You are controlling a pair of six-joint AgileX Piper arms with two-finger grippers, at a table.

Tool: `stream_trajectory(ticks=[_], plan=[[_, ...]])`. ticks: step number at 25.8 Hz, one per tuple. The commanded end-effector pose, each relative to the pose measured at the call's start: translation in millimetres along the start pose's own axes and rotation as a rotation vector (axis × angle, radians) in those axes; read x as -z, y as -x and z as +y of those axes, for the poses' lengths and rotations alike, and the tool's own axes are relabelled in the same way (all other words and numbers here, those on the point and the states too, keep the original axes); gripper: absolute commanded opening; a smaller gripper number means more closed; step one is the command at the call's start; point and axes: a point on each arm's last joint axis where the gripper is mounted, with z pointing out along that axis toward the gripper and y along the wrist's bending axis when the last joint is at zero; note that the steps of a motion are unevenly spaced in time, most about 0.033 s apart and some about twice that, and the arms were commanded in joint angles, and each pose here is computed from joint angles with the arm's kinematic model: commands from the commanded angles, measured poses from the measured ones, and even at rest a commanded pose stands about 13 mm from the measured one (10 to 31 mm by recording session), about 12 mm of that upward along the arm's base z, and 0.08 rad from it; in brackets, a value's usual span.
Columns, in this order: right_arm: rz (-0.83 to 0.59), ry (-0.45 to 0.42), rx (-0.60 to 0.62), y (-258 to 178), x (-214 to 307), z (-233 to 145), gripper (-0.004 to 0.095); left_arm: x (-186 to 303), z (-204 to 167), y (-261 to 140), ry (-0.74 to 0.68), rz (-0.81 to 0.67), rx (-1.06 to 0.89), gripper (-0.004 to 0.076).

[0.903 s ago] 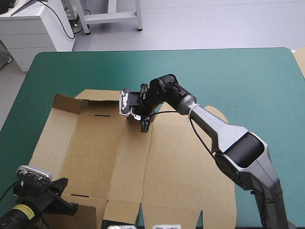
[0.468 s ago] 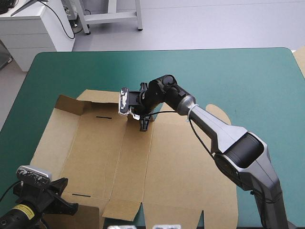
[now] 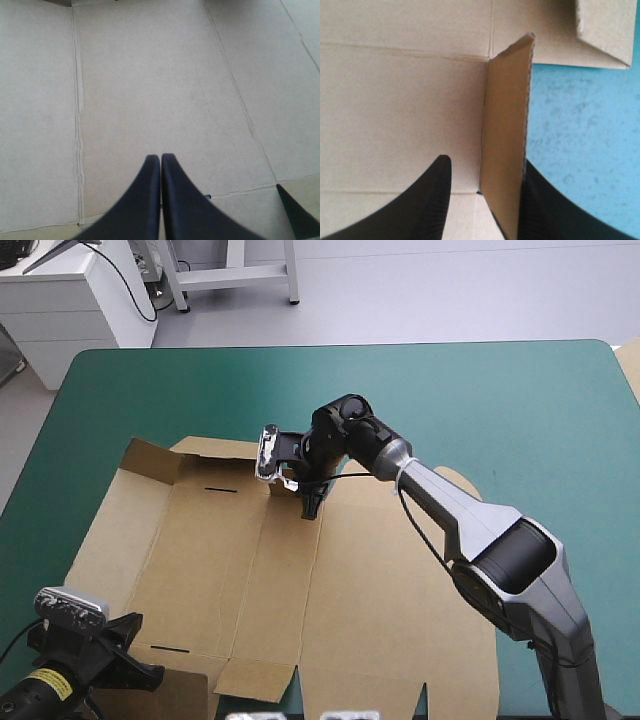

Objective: Fold the box

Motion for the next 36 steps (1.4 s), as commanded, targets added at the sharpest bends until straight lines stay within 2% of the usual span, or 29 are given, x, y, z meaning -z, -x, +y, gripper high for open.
stream_trajectory(ticks=[1,9,13,15,18,19,23,24,29,32,34,36], plan=[[-0.065,-0.101,0.009,10.2,62.4,-3.0,0.0375,3.8,-0.1,10.7,-0.004,-0.07,0.003,-0.0008],[-0.062,-0.276,-0.124,9.2,116.1,-11.1,0.0375,3.8,0.2,10.7,-0.001,-0.07,0.001,-0.0008],[-0.004,-0.299,-0.213,0.0,130.2,-9.9,0.035,3.8,0.2,10.7,-0.001,-0.07,0.001,-0.0008],[0.01,-0.293,-0.25,-4.8,135.9,-9.6,0.0259,3.8,0.2,10.7,-0.001,-0.07,0.001,-0.0008],[-0.005,-0.32,-0.32,-12.4,148.9,-13.3,0.0015,3.8,0.2,10.7,-0.001,-0.07,0.001,-0.0008],[-0.013,-0.335,-0.353,-16.3,155.7,-15.1,-0.0014,3.8,0.2,10.7,-0.001,-0.07,0.001,-0.0008],[-0.054,-0.394,-0.467,-33.4,186.4,-21.0,-0.0006,3.8,0.2,10.7,-0.001,-0.07,0.001,-0.0008],[-0.079,-0.434,-0.529,-45.1,206.2,-23.6,-0.0006,3.8,0.2,10.7,-0.001,-0.07,0.001,-0.0008],[-0.117,-0.54,-0.682,-86.0,259.7,-19.6,-0.0006,3.8,0.2,10.6,-0.001,-0.069,0.001,-0.0008],[-0.083,-0.581,-0.793,-124.5,281.4,-4.7,-0.0006,3.8,0.2,10.6,-0.001,-0.069,0.003,-0.0008],[-0.047,-0.576,-0.858,-151.5,284.6,12.7,-0.0006,3.8,0.2,10.6,-0.001,-0.069,-0.003,-0.0008],[-0.081,-0.569,-0.916,-171.8,282.5,34.2,-0.0006,3.8,0.2,10.6,-0.001,-0.069,-0.003,-0.0008]])
